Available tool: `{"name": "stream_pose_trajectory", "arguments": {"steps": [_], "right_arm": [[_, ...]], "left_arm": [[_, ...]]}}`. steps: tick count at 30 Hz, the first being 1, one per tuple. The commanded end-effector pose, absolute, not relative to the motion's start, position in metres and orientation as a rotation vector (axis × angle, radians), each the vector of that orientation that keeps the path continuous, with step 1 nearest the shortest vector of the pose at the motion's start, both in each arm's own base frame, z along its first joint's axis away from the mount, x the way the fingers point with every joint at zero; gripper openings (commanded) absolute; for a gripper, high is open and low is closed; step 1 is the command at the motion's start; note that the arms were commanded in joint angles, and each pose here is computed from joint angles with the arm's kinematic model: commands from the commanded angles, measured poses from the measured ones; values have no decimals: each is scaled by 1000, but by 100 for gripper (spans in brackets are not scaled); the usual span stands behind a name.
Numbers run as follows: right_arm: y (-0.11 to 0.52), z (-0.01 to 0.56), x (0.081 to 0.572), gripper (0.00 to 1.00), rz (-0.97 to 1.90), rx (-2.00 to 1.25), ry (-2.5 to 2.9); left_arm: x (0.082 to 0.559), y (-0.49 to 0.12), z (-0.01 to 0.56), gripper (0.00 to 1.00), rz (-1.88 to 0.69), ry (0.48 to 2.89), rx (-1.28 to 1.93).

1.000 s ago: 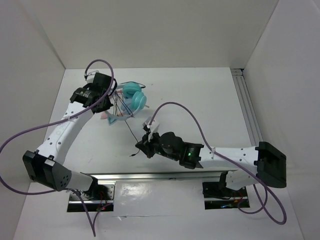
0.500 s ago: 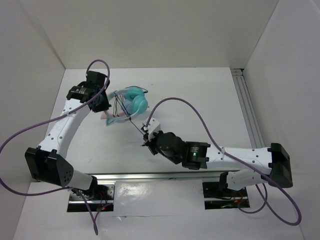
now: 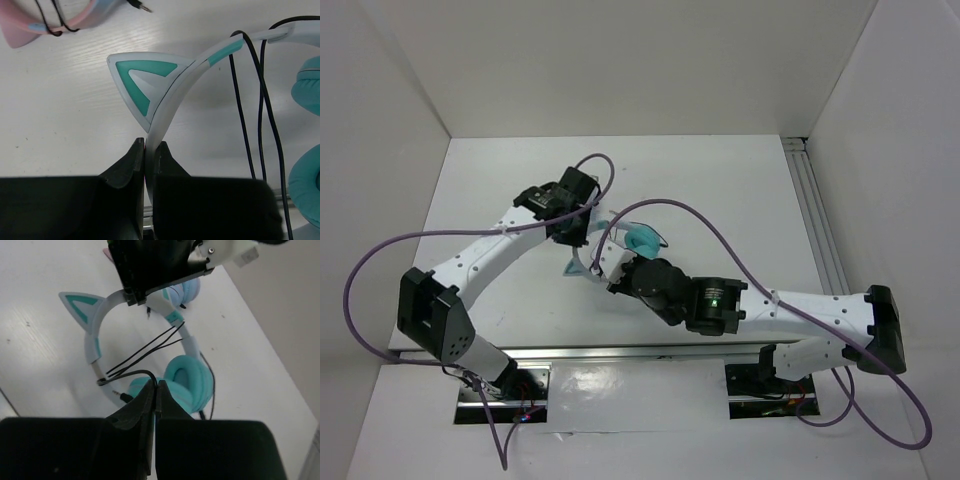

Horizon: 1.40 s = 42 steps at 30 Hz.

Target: Wrap the headphones

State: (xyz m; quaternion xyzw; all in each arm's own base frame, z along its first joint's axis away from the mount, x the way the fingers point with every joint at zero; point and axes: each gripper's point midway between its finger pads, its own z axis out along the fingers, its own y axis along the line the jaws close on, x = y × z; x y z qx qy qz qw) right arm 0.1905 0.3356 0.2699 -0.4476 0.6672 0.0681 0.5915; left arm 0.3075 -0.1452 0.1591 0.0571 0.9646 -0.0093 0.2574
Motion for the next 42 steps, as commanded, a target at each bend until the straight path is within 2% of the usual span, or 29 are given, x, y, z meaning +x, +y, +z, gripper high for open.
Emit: {"name": "stream_pose_trajectory", "arguments": {"steps": [1,10,20,22,23,29,42], "right_arm": [[321,303,195,0,6,-1093,1435],[301,294,200,0,-150,-1094,1318],[302,278,226,0,-39,-1047,1358],[306,270,229,11,35,-1077,1373],[309,271,229,12,65,-1084,1374],[323,257,234,13,223,-1137,1409],[317,232,277,19,210,-1040,1504]], "left_arm": [[301,-165,157,0,-82,2597,313],[246,-206,145,0,-389,2620,593],[220,-199,135,0,-374,2632,615],[218,-198,140,0,-367,2610,620],[219,-197,140,0,-359,2613,600],[217,-194,152,0,-352,2575,569],[215,-193,169,0,-307,2536,578]]}}
